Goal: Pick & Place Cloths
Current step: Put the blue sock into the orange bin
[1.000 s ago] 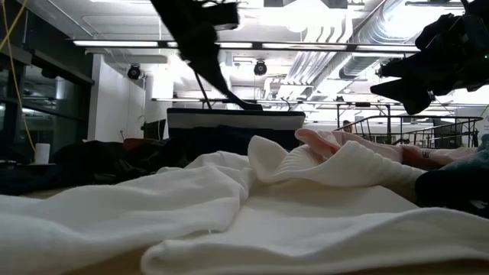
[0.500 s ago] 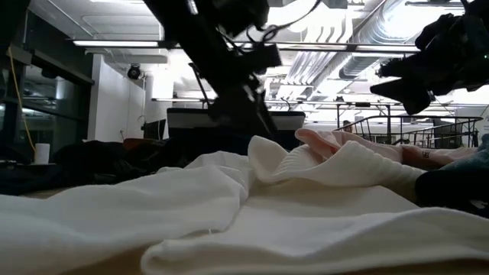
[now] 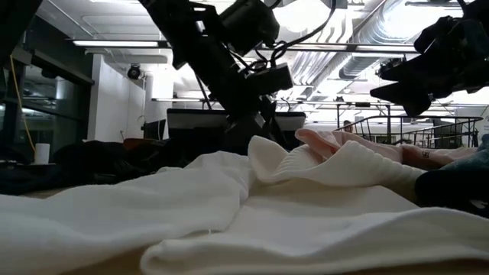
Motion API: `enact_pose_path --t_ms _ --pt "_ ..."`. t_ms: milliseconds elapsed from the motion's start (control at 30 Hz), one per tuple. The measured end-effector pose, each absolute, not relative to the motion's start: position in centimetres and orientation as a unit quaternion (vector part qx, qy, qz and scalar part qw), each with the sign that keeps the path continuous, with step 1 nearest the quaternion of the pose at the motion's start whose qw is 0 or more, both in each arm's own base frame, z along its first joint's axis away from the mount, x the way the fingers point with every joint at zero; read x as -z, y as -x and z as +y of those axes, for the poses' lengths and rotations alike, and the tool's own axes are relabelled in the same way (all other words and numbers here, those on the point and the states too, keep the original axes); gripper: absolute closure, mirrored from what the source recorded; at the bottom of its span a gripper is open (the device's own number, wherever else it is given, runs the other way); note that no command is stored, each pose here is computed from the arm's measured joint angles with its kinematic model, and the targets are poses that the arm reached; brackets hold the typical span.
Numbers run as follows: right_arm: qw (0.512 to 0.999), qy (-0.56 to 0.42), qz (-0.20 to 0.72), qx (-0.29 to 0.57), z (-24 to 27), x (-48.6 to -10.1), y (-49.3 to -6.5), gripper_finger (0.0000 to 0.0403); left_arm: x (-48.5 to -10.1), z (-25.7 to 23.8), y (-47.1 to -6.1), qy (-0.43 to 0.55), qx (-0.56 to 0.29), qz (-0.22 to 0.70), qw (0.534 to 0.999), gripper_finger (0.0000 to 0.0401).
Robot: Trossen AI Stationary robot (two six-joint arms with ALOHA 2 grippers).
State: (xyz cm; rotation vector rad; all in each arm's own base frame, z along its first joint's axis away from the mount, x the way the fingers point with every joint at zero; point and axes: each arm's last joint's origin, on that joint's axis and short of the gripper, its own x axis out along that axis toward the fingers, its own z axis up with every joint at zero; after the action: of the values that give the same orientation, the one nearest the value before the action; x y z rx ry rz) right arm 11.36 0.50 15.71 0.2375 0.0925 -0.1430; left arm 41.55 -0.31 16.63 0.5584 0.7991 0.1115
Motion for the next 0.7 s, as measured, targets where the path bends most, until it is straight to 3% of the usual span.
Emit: enact_pose_path --t_ms 333,700 --pt "0.989 -0.118 0.046 0.071 0.50 -15.72 -11.36 0.0144 -16.43 -0.09 -41.31 -0.266 -0.070 0.400 0.874 0.0267" --pt "0.989 -0.118 0.046 0.071 0.50 -15.71 -11.36 0.0144 -16.34 -0.10 -41.22 -0.265 -0.068 0.405 0.872 0.0368"
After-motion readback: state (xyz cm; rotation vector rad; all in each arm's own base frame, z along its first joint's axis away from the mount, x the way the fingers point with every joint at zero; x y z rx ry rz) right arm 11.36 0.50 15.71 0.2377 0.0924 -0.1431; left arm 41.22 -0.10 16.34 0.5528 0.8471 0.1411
